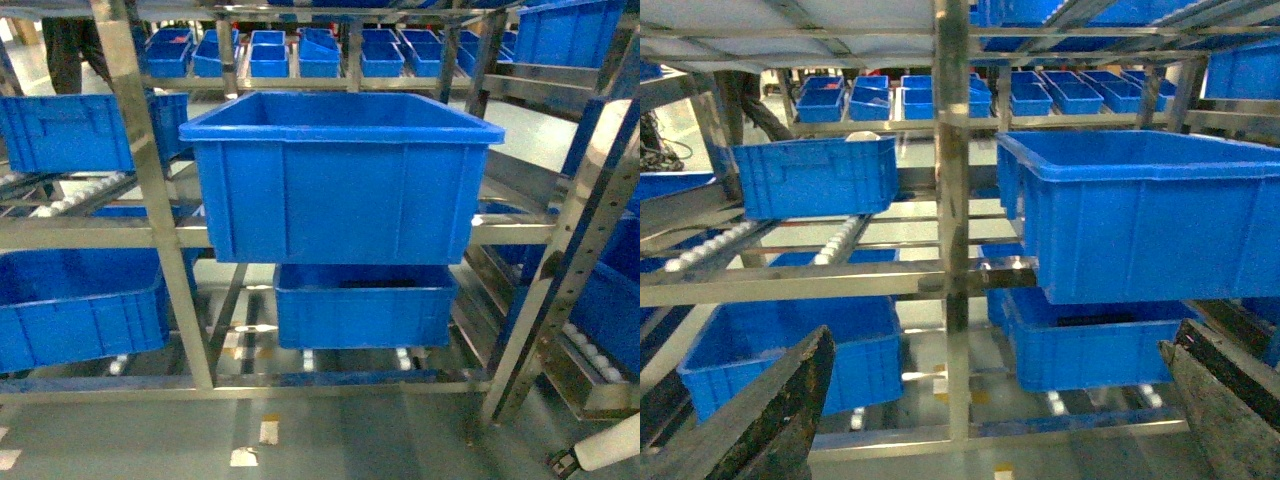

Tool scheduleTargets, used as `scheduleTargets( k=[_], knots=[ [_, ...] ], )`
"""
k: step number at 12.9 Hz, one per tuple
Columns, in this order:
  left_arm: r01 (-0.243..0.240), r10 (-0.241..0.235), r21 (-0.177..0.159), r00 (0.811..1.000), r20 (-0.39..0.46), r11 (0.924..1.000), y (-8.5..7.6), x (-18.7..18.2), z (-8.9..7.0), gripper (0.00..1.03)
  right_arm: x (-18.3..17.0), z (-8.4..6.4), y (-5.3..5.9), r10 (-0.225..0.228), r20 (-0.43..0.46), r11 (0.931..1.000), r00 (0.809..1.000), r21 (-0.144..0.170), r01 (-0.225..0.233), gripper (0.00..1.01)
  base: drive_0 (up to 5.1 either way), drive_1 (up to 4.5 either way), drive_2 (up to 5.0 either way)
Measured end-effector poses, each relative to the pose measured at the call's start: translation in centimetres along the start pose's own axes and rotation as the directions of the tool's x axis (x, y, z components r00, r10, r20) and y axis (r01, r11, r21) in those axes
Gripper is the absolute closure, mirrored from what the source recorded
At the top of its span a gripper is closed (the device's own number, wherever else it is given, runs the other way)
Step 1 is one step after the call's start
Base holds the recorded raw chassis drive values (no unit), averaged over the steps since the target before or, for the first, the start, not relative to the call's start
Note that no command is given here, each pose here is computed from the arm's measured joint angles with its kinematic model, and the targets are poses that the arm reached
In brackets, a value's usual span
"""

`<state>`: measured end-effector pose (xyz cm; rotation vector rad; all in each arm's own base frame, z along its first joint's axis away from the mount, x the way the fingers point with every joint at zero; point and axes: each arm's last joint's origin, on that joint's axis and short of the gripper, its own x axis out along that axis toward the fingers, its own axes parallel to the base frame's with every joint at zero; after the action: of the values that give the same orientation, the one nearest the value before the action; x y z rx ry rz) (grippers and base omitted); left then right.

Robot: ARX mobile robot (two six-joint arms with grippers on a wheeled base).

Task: Place magnetic block on left shelf second layer

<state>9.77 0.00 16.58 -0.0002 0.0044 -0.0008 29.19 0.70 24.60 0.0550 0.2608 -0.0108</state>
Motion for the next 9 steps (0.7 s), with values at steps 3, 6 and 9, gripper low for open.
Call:
scheduleTargets(
  k=[3, 6, 9],
  knots=[
    [-0.002, 0.002, 0.000, 1.000, 0.003, 1.0000, 0.01, 0.00, 0.03, 0.05, 0.00, -0.03, 0.02, 0.002, -0.003, 1.0000, 1.000, 0.000, -0.002, 0.68, -5.0, 2.41, 2.4],
    [-0.001, 0.001, 0.000, 1.000, 0.001, 1.0000, 0.00, 0.00, 0.01, 0.05, -0.04, 0.06, -0.02, 0.000, 0.004, 1.0000, 1.000, 0.000, 0.000, 0.68, -5.0, 2.41, 2.4],
    [-0.001, 0.001, 0.000, 1.000, 0.006, 1.0000, 0.00, 0.00, 0.05, 0.05, -0.02, 0.04, 0.47, 0.023, 0.002, 0.9997, 1.000, -0.004, -0.023, 0.68, -5.0, 2.41, 2.4]
  ],
)
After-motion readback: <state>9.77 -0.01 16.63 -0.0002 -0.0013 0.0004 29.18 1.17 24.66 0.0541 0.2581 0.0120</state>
